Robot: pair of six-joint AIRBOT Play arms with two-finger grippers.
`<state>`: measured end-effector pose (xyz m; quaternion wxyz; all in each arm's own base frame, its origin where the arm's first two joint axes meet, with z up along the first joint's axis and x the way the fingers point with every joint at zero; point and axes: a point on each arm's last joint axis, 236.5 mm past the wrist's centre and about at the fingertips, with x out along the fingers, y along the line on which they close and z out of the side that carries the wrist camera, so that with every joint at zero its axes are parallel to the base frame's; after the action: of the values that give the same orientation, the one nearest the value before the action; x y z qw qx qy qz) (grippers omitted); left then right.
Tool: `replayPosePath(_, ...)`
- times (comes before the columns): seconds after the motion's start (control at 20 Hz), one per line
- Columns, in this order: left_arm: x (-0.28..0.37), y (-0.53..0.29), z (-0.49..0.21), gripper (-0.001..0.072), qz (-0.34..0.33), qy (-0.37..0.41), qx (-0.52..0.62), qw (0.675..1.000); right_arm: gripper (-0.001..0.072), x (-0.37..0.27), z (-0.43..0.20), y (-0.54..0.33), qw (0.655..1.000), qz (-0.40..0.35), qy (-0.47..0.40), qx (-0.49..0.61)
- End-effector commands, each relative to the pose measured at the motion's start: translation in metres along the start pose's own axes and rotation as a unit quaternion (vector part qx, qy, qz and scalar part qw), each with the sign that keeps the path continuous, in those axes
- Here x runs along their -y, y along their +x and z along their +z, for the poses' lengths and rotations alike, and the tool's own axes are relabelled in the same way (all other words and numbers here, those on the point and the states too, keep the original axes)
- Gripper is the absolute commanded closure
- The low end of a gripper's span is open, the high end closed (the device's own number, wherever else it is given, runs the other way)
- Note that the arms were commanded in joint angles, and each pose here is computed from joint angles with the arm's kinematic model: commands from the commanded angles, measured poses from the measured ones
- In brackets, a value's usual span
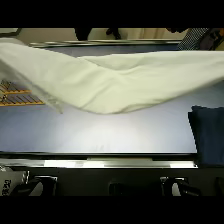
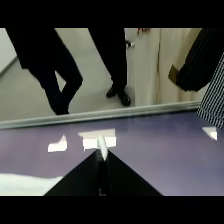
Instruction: Fold the clothes and pants, and hang the long-sleeved shirts on hangers.
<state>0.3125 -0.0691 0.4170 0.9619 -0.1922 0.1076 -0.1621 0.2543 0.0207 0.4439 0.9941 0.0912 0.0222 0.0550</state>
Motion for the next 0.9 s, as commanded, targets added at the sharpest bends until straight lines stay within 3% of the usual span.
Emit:
replayPosePath(0.0,0.026,-0.051,0.005,0.069,0.0,-0.013,0.032,0.999,0.0681,-0.008,0.038,-0.032,0.996,-0.008,0.024,0.081)
replayPosePath(0.15,0.0,-0.023,-0.043,0.069,0.018,-0.044,-0.061,0.997,0.0681,0.015,0.019,0.012,0.997,-0.017,0.068,0.035)
replayPosePath(0.25,-0.03,0.009,-0.09,0.069,0.034,-0.085,-0.133,0.987,0.0681,0.037,-0.032,0.069,0.99,-0.021,0.122,-0.067)
replayPosePath(0.55,-0.141,0.122,-0.286,0.0689,0.115,-0.212,-0.319,0.917,0.068,0.094,-0.275,0.225,0.885,-0.022,0.254,-0.39)
replayPosePath(0.7,-0.175,0.166,-0.357,0.0688,0.137,-0.218,-0.363,0.895,0.068,0.089,-0.377,0.273,0.848,-0.027,0.278,-0.45)
replayPosePath(0.85,-0.196,0.199,-0.403,0.0688,0.131,-0.235,-0.394,0.879,0.068,0.08,-0.426,0.312,0.855,-0.036,0.278,-0.436)
